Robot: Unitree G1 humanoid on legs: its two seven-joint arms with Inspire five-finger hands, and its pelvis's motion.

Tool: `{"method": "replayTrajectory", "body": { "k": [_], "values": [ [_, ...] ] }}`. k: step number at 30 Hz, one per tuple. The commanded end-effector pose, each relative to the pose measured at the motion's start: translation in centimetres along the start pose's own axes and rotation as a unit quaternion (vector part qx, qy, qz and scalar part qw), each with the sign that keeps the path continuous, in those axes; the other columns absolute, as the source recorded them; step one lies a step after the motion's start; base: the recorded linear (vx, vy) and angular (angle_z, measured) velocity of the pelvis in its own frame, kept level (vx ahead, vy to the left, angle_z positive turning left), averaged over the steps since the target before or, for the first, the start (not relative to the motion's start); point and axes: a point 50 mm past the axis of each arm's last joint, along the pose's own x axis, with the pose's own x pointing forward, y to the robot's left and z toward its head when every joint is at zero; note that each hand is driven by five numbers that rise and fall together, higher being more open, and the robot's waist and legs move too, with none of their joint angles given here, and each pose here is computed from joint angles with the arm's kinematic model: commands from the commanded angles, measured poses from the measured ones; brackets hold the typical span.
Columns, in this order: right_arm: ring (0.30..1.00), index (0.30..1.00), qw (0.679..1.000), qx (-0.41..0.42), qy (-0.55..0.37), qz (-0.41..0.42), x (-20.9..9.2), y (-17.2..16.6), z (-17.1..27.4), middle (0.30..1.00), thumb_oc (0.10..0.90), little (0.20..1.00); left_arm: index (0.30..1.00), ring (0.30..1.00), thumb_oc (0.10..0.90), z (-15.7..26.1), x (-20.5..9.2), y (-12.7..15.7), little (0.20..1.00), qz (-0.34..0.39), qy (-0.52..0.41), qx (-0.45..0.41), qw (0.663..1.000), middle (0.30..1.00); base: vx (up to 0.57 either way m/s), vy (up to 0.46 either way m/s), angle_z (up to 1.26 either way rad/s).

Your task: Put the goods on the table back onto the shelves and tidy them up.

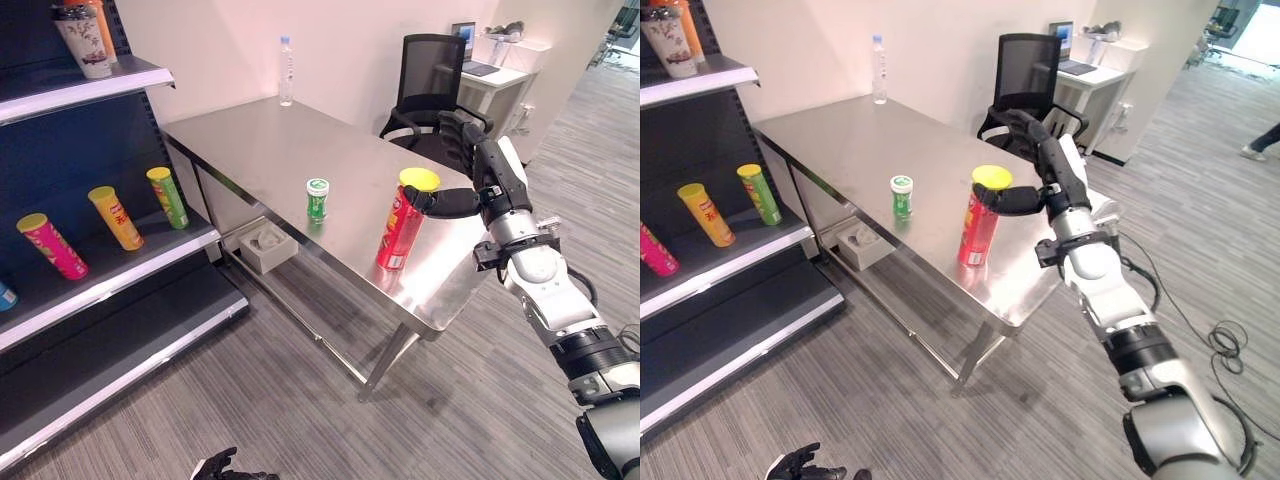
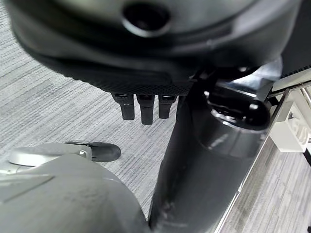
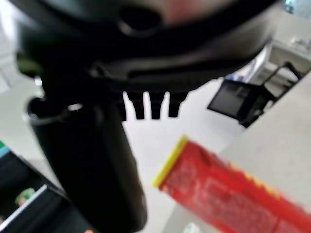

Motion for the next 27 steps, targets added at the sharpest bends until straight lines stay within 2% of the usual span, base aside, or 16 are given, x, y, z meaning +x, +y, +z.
{"method": "replayTrajectory", "body": {
  "k": [1,13,27],
  "values": [
    [0.9,0.9,0.991,0.012,-0.123,-0.051,3.3,-2.5,6.6,0.9,0.8,0.9,0.9,0.9,0.8,0.4,0.2,1.6,0.9,0.017,-0.005,0.033,0.999,0.9,0.0,0.002,0.13],
    [0.9,0.9,0.994,-0.029,-0.087,-0.061,3.9,-3.1,5.4,0.9,0.8,0.9,0.9,0.9,0.8,0.4,0.1,1.6,0.9,0.016,-0.006,0.034,0.999,0.9,0.0,0.0,0.0],
    [0.9,0.9,0.998,-0.007,-0.032,-0.054,4.7,-2.1,3.4,0.9,0.8,0.9,0.9,0.9,0.8,0.1,0.0,2.0,0.9,0.021,-0.002,0.026,0.999,0.9,0.0,0.0,0.0]
  ]
}}
